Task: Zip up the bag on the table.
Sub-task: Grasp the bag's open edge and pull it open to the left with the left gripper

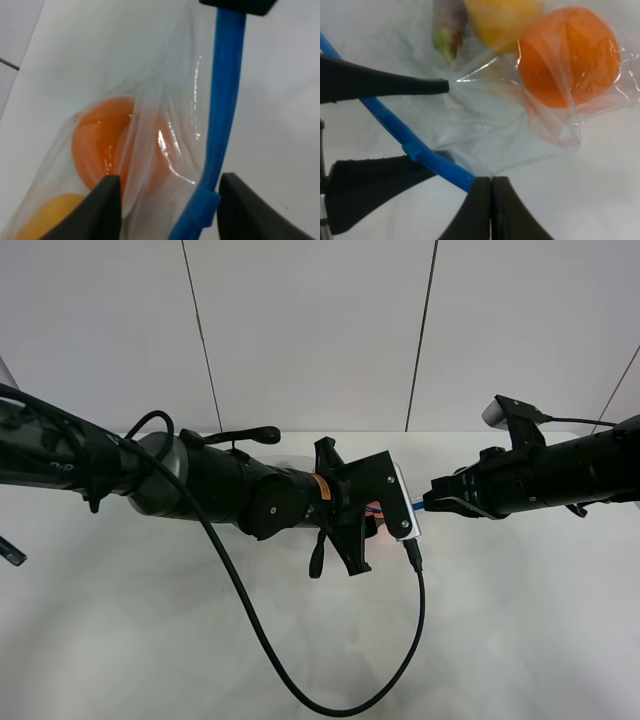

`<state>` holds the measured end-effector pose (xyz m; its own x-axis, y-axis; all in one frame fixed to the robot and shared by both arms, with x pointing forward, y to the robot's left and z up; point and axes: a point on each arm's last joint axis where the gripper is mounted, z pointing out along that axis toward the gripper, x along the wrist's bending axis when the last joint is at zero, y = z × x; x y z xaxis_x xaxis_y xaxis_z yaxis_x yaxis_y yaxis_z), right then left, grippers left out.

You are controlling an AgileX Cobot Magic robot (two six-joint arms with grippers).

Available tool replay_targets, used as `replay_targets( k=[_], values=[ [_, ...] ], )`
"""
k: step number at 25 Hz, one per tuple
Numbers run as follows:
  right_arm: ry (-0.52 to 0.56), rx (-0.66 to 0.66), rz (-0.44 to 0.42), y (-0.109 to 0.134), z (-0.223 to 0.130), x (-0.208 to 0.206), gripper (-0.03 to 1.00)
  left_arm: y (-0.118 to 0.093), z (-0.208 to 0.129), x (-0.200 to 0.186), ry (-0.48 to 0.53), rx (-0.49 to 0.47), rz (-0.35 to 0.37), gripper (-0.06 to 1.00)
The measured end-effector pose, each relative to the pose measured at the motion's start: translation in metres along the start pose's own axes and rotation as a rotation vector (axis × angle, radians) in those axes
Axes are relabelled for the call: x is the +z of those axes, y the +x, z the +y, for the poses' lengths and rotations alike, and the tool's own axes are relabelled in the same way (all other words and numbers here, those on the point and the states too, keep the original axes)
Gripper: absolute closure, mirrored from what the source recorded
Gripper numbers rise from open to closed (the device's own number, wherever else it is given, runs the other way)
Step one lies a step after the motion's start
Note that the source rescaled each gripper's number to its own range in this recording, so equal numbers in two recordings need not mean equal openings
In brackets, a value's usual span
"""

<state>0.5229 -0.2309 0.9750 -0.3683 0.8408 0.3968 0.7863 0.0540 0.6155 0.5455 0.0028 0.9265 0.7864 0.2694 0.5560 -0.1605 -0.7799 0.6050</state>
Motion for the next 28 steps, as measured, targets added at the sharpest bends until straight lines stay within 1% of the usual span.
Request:
replay_targets(
  k=[1,6,15,19,22,28],
  values=[
    [0.000,0.000,-0.001,-0.0001,0.0000,0.0000,0.97,0.0000,0.0000,0.0000,0.000,0.000,0.000,0.37],
    [-0.006,0.010,-0.014,-0.0013,0.0005,0.0000,0.97,0.0015,0.0014,0.0000,-0.015,0.000,0.016,0.50],
    [-0.007,0.025,-0.024,-0.0022,0.0006,0.0000,0.97,0.0023,0.0021,-0.0001,-0.023,0.007,0.025,0.81],
    [-0.005,0.033,-0.029,-0.0026,0.0004,0.0000,0.97,0.0023,0.0021,-0.0001,-0.023,0.035,0.026,0.91],
    [-0.004,0.036,-0.034,-0.0031,0.0003,0.0000,0.97,0.0023,0.0021,-0.0001,-0.023,0.046,0.026,0.94],
    [-0.004,0.041,-0.043,-0.0039,0.0002,-0.0001,0.97,0.0023,0.0021,-0.0001,-0.023,0.046,0.026,0.94]
  ],
)
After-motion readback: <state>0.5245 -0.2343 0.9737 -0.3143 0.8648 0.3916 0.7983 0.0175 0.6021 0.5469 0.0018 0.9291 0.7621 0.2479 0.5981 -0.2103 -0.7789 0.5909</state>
